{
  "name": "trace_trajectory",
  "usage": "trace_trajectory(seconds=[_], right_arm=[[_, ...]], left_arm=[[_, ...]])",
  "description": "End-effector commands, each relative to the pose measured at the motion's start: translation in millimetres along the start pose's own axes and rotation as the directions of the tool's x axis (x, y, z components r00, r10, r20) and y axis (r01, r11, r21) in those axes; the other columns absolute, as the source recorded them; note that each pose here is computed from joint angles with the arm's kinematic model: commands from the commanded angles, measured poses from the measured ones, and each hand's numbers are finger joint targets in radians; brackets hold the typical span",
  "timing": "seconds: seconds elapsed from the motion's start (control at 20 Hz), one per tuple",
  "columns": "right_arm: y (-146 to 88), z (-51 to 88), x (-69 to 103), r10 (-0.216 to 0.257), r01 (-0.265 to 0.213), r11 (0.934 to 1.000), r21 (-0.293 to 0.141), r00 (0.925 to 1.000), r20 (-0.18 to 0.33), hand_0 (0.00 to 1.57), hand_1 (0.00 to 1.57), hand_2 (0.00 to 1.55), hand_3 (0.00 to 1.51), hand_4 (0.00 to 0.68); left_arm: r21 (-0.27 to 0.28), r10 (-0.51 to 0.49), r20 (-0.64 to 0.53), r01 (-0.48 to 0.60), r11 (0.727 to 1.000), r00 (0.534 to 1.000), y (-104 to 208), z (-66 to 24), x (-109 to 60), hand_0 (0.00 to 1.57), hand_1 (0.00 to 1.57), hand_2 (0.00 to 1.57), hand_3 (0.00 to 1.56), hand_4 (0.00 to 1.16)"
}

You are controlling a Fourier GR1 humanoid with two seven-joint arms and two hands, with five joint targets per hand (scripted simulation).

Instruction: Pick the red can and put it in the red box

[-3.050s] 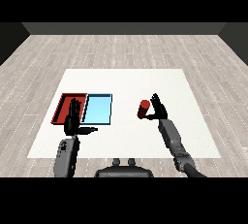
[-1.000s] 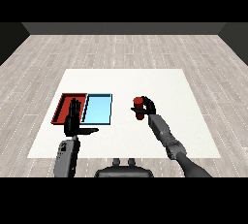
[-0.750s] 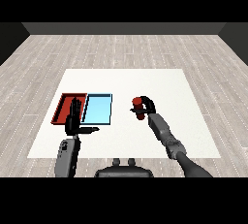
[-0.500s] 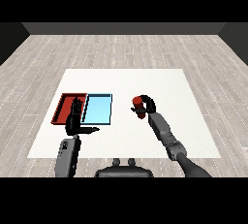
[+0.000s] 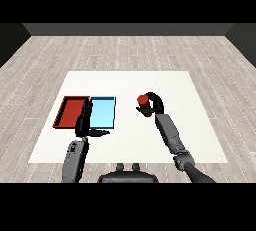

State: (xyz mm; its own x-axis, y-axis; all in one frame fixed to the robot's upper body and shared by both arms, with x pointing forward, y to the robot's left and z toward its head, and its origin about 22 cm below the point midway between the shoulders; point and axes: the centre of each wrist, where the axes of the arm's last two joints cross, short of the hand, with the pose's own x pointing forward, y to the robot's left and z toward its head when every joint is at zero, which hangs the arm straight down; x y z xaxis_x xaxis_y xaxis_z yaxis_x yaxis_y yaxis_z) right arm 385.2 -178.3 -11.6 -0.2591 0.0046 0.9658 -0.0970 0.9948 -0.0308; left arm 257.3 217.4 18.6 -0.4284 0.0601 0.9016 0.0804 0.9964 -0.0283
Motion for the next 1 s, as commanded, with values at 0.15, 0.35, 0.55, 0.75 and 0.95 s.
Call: trace_trajectory(seconds=[0.15,0.35,0.55,0.75,0.95], right_arm=[[7.4,12.1,44.6,-0.037,0.038,0.9993,-0.002,0.996,0.082,1.44,1.44,1.43,1.39,0.651],[65.6,40.7,54.3,-0.062,0.061,0.9981,0.01,0.9956,0.071,1.44,1.44,1.43,1.39,0.651],[102.1,64.6,55.7,-0.058,0.058,0.9983,0.004,0.9965,0.06,1.45,1.45,1.43,1.39,0.653],[101.2,64.3,57.6,-0.077,0.078,0.9969,-0.011,0.9925,0.095,1.45,1.45,1.43,1.38,0.65],[97.8,65.4,63.6,-0.081,0.082,0.9966,-0.007,0.993,0.086,1.45,1.45,1.45,1.4,0.661]], left_arm=[[-0.046,0.017,-0.054,-0.02,0.999,0.998,-18.9,4.5,5.1,0.0,0.0,0.0,0.0,0.0],[-0.054,0.025,-0.054,-0.028,0.998,0.998,-27.2,1.9,-5.1,0.0,0.0,0.0,0.0,0.0],[-0.079,0.033,-0.105,-0.041,0.996,0.994,-42.9,-1.3,8.3,0.0,0.0,0.0,0.0,0.0],[-0.107,0.067,-0.135,-0.081,0.991,0.989,-68.8,-1.8,-20.4,0.0,0.0,0.0,0.0,0.0],[-0.115,0.075,-0.166,-0.095,0.989,0.983,-77.0,-6.3,-15.9,0.0,0.0,0.0,0.0,0.0]])
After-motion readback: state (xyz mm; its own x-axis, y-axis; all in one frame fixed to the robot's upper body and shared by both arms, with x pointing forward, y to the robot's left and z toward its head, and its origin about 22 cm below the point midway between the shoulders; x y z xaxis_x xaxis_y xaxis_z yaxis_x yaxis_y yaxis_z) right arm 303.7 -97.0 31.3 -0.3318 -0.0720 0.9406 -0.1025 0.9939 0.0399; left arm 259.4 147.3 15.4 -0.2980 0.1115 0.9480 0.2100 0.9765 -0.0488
